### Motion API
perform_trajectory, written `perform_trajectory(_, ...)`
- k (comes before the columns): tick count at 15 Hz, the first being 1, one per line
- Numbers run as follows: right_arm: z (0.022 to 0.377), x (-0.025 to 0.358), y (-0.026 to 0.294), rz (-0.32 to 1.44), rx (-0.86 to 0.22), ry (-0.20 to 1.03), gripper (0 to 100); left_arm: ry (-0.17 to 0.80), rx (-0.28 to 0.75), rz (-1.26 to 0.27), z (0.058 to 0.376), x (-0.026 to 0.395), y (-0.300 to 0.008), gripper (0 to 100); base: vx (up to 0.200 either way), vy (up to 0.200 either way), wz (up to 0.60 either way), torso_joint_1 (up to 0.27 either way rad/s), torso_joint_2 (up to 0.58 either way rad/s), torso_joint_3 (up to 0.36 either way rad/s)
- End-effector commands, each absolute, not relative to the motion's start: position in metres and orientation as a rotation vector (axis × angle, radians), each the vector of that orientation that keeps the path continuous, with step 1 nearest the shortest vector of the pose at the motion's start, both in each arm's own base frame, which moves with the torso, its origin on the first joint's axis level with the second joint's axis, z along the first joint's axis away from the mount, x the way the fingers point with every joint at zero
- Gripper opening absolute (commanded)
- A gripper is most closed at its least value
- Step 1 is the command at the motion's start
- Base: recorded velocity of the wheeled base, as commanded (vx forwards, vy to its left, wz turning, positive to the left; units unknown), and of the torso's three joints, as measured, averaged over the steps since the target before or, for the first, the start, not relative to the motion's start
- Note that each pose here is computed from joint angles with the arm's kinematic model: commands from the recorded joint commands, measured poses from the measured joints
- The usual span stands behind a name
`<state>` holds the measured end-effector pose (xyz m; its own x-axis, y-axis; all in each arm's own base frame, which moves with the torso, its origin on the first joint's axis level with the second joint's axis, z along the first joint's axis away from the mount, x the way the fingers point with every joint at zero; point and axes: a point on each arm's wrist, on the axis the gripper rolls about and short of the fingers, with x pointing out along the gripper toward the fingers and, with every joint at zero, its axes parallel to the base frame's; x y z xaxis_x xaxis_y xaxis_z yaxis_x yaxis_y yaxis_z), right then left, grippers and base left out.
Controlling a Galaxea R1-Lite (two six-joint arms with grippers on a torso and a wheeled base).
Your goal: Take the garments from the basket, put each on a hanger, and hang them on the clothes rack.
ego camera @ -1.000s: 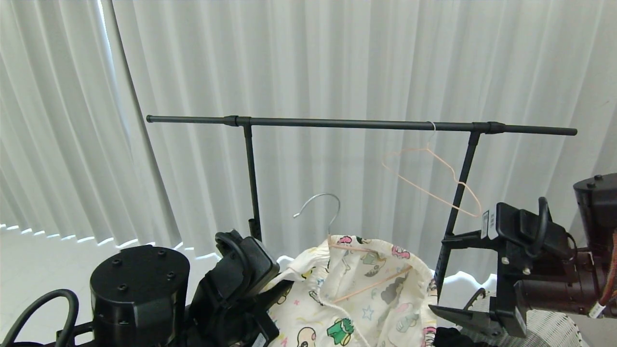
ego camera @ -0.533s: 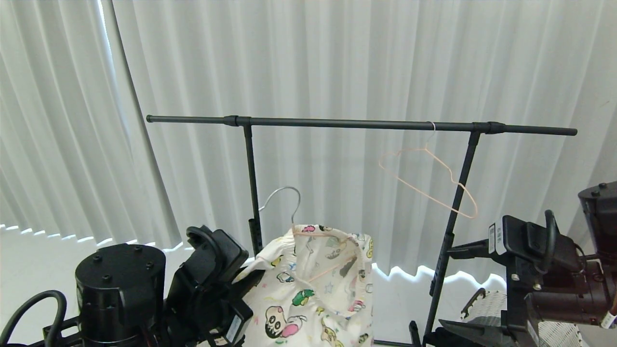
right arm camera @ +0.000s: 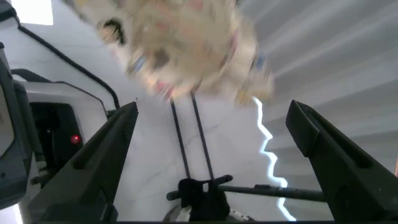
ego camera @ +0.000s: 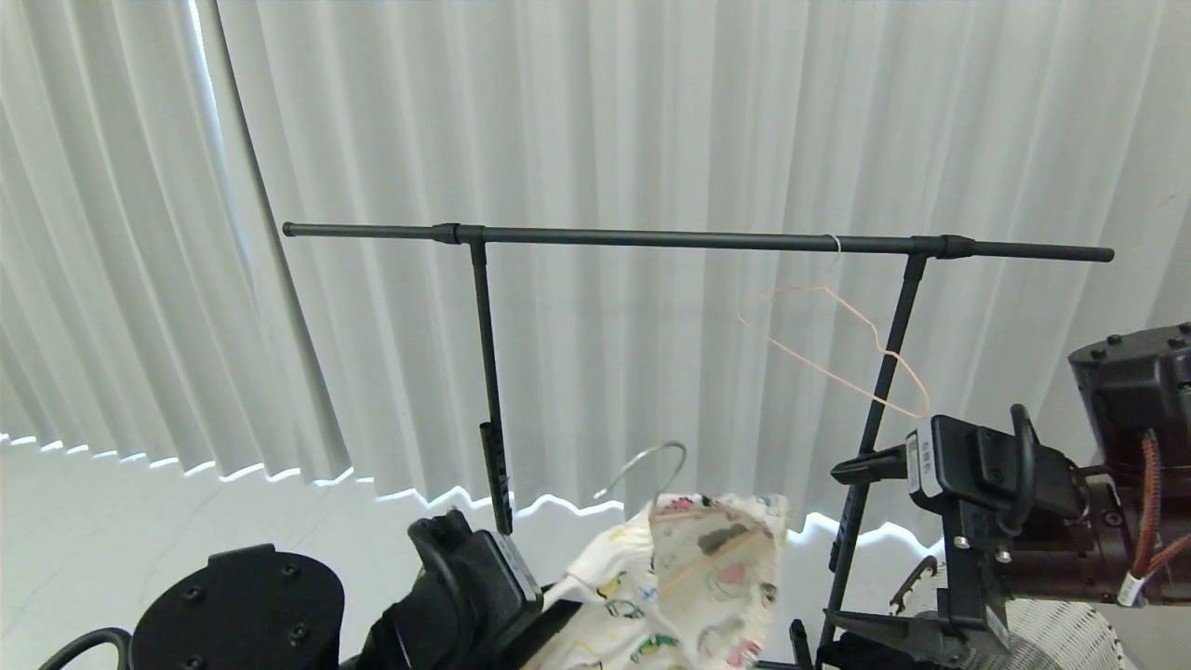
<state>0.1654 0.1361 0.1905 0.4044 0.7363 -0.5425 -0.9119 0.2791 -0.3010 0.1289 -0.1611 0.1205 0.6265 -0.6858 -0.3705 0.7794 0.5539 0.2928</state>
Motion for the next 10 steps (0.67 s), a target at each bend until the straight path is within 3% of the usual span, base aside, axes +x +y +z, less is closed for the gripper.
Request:
perform_trajectory(1,0.184,0.169,0.155,1.196,-0.653,0.336,100,0.205,0.464,-0.951,0.121,0.118,-0.169,0,0.0,0.0,0.0,0.0,0.0,0.0)
perform_trajectory(6,0.177,0.157,0.179,1.305,-0.686,0.34,100,0.144,0.451,-1.042,0.127,0.104,-0.181,0,0.0,0.0,0.0,0.0,0.0,0.0)
perform_trajectory(10,0.169,0.156,0.179,1.322,-0.699,0.41,100,0.124,0.447,-1.064,0.129,0.1,-0.184,0,0.0,0.0,0.0,0.0,0.0,0.0)
